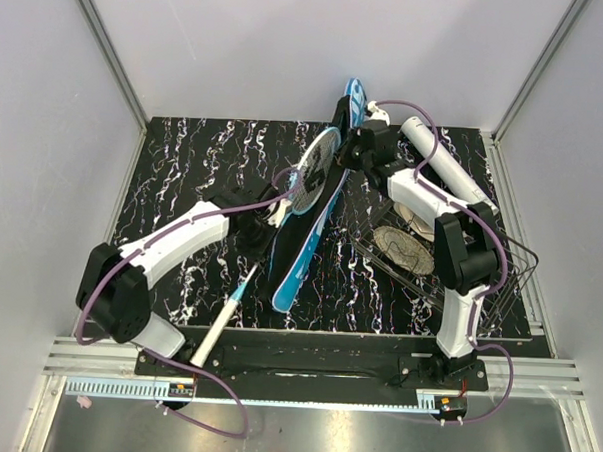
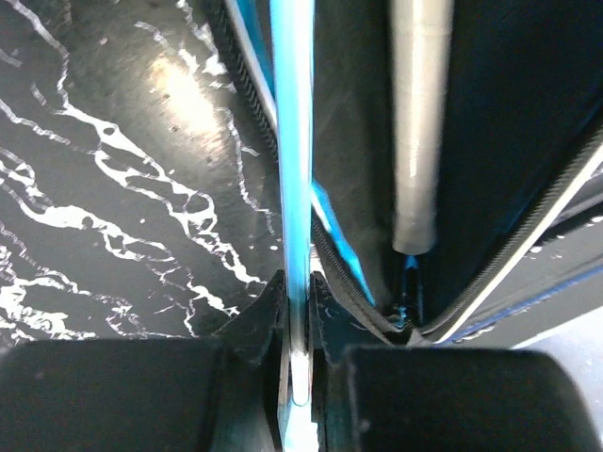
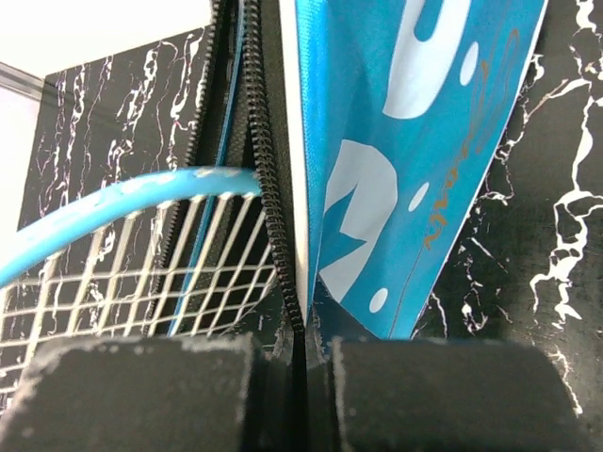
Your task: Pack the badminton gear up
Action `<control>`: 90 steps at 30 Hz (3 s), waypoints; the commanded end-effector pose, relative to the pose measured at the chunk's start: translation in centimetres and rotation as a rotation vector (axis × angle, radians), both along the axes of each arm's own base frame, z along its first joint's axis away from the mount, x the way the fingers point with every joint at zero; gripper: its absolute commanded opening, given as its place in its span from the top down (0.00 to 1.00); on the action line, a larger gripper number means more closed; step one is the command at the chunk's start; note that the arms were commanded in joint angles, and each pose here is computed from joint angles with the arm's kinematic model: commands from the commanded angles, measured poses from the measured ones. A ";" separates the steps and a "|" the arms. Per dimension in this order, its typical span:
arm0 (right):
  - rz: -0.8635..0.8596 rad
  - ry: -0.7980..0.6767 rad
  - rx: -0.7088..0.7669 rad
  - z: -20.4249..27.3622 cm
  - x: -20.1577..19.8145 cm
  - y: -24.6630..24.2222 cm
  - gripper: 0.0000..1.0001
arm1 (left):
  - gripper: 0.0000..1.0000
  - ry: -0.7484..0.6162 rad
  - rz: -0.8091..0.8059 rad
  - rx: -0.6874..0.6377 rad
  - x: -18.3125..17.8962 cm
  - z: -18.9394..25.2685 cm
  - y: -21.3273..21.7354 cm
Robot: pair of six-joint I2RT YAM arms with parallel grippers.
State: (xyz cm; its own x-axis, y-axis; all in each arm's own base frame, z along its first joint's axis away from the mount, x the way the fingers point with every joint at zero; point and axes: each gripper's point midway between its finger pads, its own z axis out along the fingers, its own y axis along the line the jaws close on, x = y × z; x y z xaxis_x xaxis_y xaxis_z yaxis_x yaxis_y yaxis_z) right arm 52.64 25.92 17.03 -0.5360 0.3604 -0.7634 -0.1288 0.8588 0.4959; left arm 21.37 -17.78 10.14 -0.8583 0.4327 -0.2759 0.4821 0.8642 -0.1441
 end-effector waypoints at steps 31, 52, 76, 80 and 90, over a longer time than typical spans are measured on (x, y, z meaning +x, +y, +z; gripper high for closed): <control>0.386 -0.419 0.159 9.9 -5.5 5.1 1.00 | 1.00 0.182 -0.176 -0.057 4.4 1.6 -6.9; 0.310 -0.102 0.368 6.5 -9.0 5.2 1.00 | 1.00 -0.187 0.193 -0.184 17.9 6.2 -11.8; 0.298 -0.027 0.223 3.7 -8.5 3.3 1.00 | 0.22 -0.431 0.141 -0.385 11.8 15.6 -10.0; 0.299 -0.004 0.259 3.7 -8.4 3.7 1.00 | 0.21 -0.453 0.199 -0.363 10.7 14.3 -6.3; 0.247 0.057 0.373 4.4 -8.5 4.0 0.98 | 0.06 -0.426 0.203 -0.448 13.6 9.7 -7.2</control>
State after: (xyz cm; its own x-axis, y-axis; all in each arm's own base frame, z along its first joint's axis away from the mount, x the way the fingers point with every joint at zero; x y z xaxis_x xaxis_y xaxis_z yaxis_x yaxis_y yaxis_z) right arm 43.99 29.08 16.33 -0.7060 0.4072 -0.5795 -0.2222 0.6495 0.7271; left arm 33.59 -22.42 20.32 -0.7115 0.0304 -0.7021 0.3284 0.8976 -0.2939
